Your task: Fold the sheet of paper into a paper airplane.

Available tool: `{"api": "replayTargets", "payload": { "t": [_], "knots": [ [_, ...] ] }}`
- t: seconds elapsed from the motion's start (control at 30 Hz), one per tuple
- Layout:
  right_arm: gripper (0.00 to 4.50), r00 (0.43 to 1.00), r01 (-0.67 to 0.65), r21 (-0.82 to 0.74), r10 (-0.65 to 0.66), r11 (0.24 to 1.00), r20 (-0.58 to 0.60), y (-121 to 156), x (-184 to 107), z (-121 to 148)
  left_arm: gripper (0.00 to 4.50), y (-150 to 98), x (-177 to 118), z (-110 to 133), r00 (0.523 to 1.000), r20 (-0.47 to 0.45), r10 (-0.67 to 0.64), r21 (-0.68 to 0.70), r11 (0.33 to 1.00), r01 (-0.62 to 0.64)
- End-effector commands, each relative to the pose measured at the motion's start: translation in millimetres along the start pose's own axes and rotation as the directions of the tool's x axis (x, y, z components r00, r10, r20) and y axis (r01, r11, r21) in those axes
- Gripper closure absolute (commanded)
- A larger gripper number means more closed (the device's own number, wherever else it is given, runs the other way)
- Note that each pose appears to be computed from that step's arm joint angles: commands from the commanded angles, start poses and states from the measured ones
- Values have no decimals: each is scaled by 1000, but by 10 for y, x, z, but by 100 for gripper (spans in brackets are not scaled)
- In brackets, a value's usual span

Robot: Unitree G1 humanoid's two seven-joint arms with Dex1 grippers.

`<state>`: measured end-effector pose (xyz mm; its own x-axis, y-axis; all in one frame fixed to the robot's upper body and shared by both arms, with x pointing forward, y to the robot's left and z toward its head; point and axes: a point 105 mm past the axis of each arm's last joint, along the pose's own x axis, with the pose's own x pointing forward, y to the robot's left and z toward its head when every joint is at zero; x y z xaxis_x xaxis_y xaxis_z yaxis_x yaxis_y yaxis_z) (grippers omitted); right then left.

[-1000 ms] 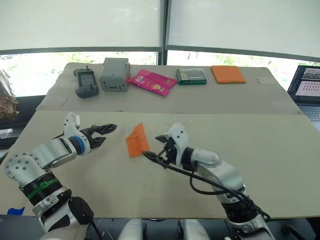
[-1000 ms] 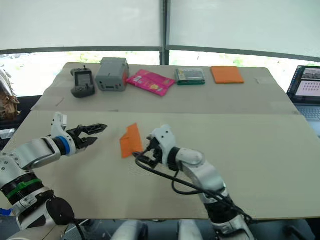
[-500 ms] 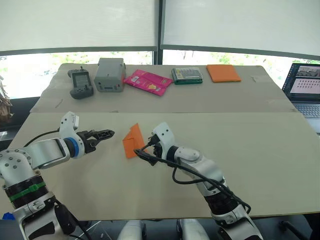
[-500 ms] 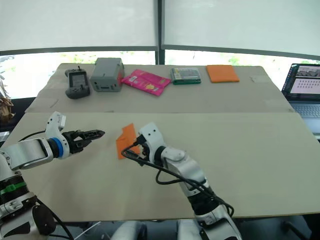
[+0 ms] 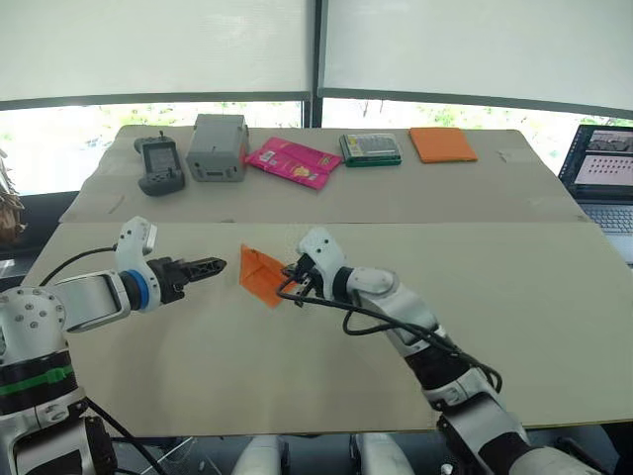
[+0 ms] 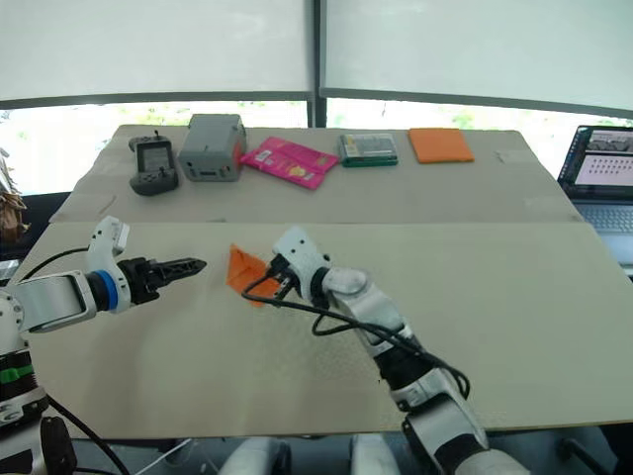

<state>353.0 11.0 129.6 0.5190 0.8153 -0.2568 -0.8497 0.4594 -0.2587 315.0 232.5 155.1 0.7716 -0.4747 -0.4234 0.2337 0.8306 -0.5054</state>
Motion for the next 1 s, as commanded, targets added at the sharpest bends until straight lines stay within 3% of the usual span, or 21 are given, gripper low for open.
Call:
{"api": "replayTargets", "payload": {
  "t": [0.03,0.17,0.3,0.47,0.63,0.83,1.0],
  "knots": [
    [446,987,-136,-276,155,951,47,47,-148,229,0,-133,-55,142,997,46,-55,101,994,50],
    [446,947,-299,-522,315,799,-61,88,-444,161,0,-210,-17,149,994,51,-95,189,978,84],
    [446,907,-390,-622,399,679,-134,90,-666,98,0,-312,37,149,987,75,-140,307,945,110],
    [446,856,-468,-716,466,518,-222,97,-892,-17,0,-449,112,113,971,116,-207,530,840,115],
    [446,840,-480,-782,467,398,-277,103,-1013,-251,0,-651,208,-105,937,-36,-347,608,737,297],
    [446,860,-448,-812,428,374,-278,83,-1045,-431,0,-739,341,-309,903,-189,-387,720,570,395],
    [450,865,-452,-806,409,383,-290,97,-1093,-571,152,-832,542,-486,853,-283,-440,732,475,488]
  ]
}}
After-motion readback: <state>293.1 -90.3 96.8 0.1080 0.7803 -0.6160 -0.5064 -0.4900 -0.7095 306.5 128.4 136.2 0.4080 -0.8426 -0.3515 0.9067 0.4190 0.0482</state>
